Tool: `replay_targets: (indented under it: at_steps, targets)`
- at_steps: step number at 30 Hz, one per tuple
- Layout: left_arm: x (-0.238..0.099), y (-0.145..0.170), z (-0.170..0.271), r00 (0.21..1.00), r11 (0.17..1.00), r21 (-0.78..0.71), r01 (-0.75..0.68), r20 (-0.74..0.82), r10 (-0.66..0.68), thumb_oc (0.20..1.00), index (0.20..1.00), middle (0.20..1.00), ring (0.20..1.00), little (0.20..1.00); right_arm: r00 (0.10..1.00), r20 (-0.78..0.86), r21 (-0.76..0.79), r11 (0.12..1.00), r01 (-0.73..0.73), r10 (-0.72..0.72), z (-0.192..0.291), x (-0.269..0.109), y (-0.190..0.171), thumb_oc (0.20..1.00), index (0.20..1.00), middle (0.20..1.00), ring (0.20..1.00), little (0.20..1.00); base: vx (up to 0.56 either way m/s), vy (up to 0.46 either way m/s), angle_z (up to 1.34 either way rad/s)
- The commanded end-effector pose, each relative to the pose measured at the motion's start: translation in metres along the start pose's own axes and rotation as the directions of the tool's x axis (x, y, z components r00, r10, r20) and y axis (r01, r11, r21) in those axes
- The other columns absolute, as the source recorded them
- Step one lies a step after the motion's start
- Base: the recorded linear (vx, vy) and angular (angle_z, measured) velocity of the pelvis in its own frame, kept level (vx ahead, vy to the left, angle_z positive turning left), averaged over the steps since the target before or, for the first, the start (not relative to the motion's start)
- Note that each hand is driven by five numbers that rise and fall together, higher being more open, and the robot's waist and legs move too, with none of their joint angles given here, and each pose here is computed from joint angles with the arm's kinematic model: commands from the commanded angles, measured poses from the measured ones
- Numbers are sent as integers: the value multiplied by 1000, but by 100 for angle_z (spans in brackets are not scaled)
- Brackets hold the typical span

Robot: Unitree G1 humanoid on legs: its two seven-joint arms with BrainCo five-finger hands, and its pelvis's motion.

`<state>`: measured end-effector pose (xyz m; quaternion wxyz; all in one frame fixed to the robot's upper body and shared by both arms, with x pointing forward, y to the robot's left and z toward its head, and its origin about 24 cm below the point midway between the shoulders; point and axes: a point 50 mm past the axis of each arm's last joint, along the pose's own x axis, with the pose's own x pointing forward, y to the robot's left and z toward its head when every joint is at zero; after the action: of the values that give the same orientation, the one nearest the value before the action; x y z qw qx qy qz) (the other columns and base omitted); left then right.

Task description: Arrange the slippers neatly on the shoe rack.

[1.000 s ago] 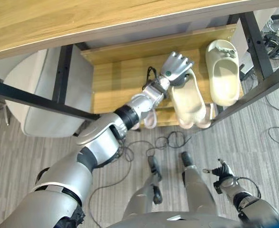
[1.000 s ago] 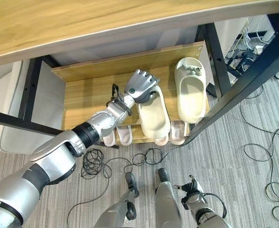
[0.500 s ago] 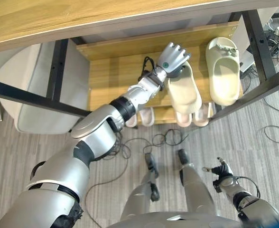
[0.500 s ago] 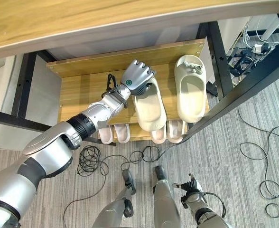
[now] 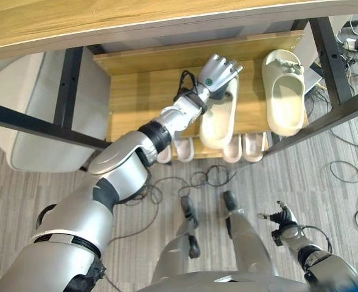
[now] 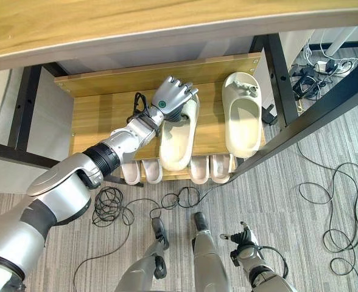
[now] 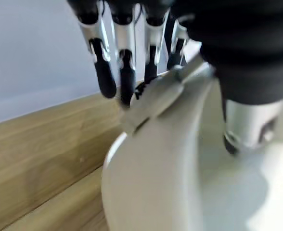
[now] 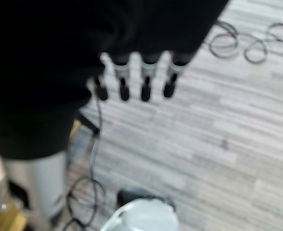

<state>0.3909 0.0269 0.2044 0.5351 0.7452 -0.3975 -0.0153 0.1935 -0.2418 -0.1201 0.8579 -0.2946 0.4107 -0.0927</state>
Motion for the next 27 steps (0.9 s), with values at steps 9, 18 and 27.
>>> replay_targets:
  at_steps: [9,18,27]
  targets:
    - [21,37,-17,1000,972,-233,12,-5,-14,1000,1000,1000,1000,1000,999,-17,4,999,35,-35,-3,5,-21,1000,1000,1000,1000,1000,0,0,0]
    - [30,69,-8,995,961,-277,13,103,17,1000,1000,1000,1000,1000,1000,-11,7,1000,-9,9,5,7,-21,1000,1000,1000,1000,1000,-6,-4,2]
    - [28,76,-5,991,936,-350,21,131,27,1000,1000,1000,1000,1000,999,-10,-8,999,-35,35,7,8,-21,1000,1000,1000,1000,1000,-16,-5,4]
